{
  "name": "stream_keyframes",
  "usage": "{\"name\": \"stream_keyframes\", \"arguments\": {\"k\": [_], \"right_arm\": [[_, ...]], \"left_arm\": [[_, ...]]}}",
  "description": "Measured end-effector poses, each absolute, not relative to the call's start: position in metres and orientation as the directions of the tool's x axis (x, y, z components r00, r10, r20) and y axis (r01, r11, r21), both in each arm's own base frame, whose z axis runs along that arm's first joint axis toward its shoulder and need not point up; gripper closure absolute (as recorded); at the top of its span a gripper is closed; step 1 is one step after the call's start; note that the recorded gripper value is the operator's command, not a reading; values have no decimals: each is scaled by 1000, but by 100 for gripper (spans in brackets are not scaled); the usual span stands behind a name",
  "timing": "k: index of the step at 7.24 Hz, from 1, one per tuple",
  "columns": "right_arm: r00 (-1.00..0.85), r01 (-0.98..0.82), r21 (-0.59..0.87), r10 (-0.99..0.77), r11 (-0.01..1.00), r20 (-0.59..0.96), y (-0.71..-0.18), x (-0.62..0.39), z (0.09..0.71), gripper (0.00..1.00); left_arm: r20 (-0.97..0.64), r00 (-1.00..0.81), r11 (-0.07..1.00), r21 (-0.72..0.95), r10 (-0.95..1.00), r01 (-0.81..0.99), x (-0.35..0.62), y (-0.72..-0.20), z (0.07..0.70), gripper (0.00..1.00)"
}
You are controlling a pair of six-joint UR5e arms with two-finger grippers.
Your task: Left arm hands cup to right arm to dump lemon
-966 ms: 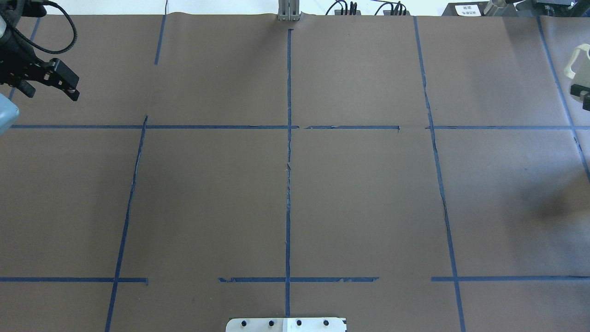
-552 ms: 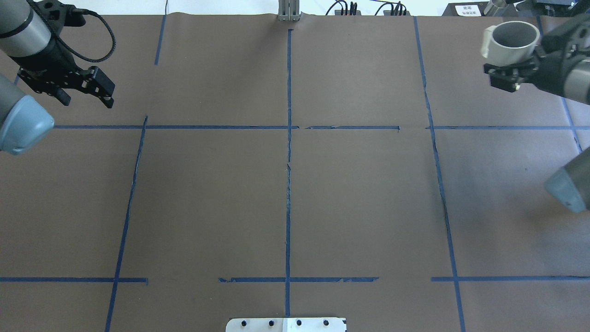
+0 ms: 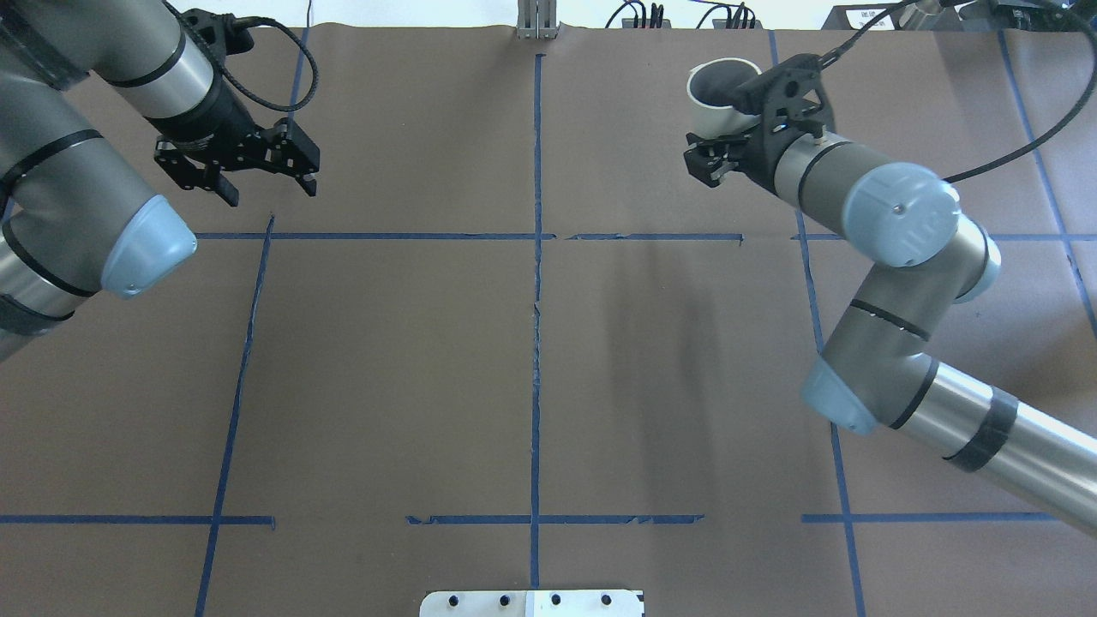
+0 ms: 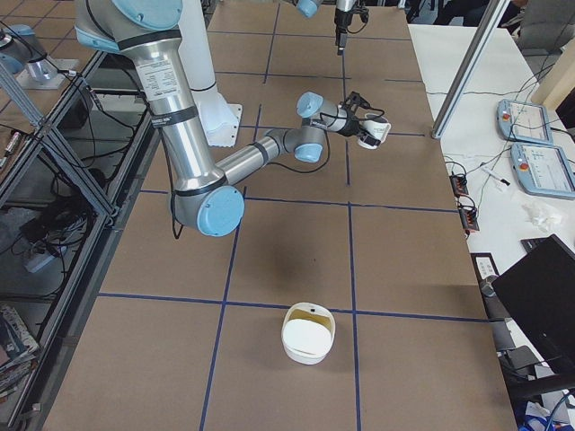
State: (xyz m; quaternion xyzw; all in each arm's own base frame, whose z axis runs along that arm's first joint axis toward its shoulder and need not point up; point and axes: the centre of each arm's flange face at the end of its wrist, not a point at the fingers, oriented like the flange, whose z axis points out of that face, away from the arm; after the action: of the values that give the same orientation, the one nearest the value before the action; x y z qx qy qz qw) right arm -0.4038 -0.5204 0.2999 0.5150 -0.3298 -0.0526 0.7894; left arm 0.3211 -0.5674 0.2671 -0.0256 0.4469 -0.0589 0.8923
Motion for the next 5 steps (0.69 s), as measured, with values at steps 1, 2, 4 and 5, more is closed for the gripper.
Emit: {"name": "stream_keyframes", "arguments": {"k": [1, 2, 4, 5], "right_arm": [[783, -260, 856, -421, 447, 458, -502, -435, 282, 75], [790, -260, 864, -420, 430, 447, -481, -462, 272, 73], [800, -257, 877, -419, 406, 429, -447, -502, 249, 71], [804, -255, 881, -419, 398, 422, -435, -518, 233, 70]], "left_arm": [[-815, 558, 987, -116, -159, 112, 331, -571, 252, 0], [-827, 534, 984, -127, -175, 126, 336, -573, 238, 0], [-842, 484, 971, -191, -237, 142, 344, -575, 202, 0], [-850, 462, 967, -223, -254, 120, 353, -573, 182, 0]]}}
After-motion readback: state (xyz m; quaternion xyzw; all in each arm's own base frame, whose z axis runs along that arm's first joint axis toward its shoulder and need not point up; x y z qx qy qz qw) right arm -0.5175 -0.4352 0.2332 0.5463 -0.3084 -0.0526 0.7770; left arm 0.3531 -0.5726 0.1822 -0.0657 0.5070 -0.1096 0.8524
